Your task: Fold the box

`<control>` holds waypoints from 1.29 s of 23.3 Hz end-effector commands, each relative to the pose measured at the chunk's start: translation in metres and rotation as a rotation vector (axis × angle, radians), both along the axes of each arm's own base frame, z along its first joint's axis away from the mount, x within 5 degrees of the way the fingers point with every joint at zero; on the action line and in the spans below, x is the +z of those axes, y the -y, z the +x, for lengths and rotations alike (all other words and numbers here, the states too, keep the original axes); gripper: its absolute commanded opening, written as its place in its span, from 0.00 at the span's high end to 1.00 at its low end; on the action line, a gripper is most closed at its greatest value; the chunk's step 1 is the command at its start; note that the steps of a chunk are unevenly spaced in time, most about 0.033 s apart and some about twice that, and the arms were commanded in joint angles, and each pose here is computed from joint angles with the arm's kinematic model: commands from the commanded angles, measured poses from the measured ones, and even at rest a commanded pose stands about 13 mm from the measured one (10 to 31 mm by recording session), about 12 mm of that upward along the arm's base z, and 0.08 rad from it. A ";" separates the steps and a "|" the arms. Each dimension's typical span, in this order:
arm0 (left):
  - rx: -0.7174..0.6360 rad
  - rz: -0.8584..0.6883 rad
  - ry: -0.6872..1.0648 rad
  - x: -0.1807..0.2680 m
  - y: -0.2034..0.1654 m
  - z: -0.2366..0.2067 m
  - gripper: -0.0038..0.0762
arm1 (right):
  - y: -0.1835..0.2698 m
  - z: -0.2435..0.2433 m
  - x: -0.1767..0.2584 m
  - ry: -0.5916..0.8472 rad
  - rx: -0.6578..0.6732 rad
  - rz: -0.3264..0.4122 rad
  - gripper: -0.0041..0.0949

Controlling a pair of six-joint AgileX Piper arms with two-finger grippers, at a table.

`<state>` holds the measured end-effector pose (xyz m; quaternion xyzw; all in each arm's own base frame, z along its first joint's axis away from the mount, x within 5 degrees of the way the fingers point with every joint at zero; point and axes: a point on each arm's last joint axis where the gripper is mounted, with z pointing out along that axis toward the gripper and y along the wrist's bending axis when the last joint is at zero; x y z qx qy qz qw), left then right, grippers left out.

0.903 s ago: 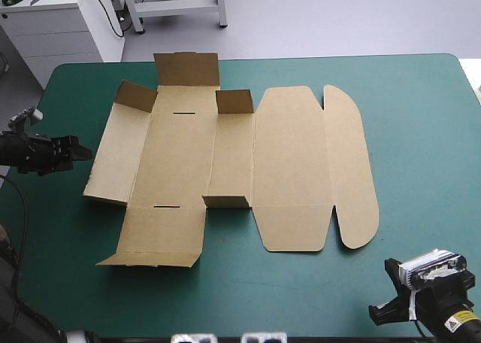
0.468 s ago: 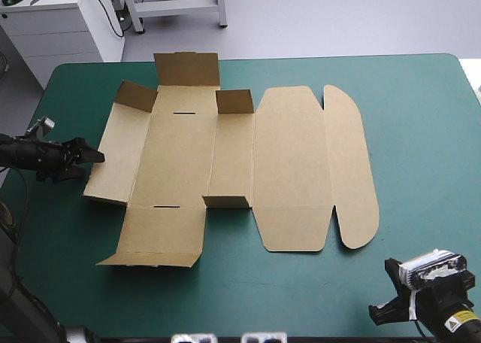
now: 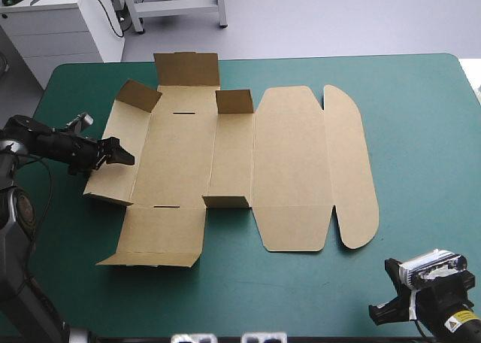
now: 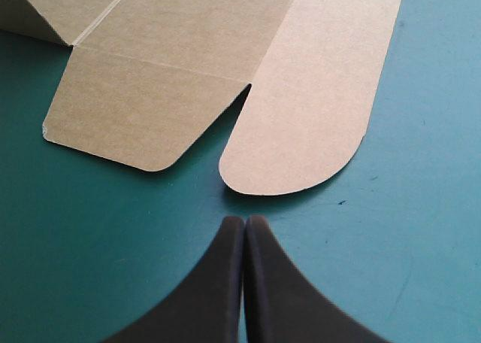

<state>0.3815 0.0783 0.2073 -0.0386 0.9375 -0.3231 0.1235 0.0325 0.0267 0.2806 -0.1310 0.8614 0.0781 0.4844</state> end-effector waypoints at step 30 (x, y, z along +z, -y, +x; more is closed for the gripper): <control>-0.597 0.505 0.713 0.222 0.152 -0.021 0.96 | -0.001 0.002 0.008 0.033 0.002 0.014 0.98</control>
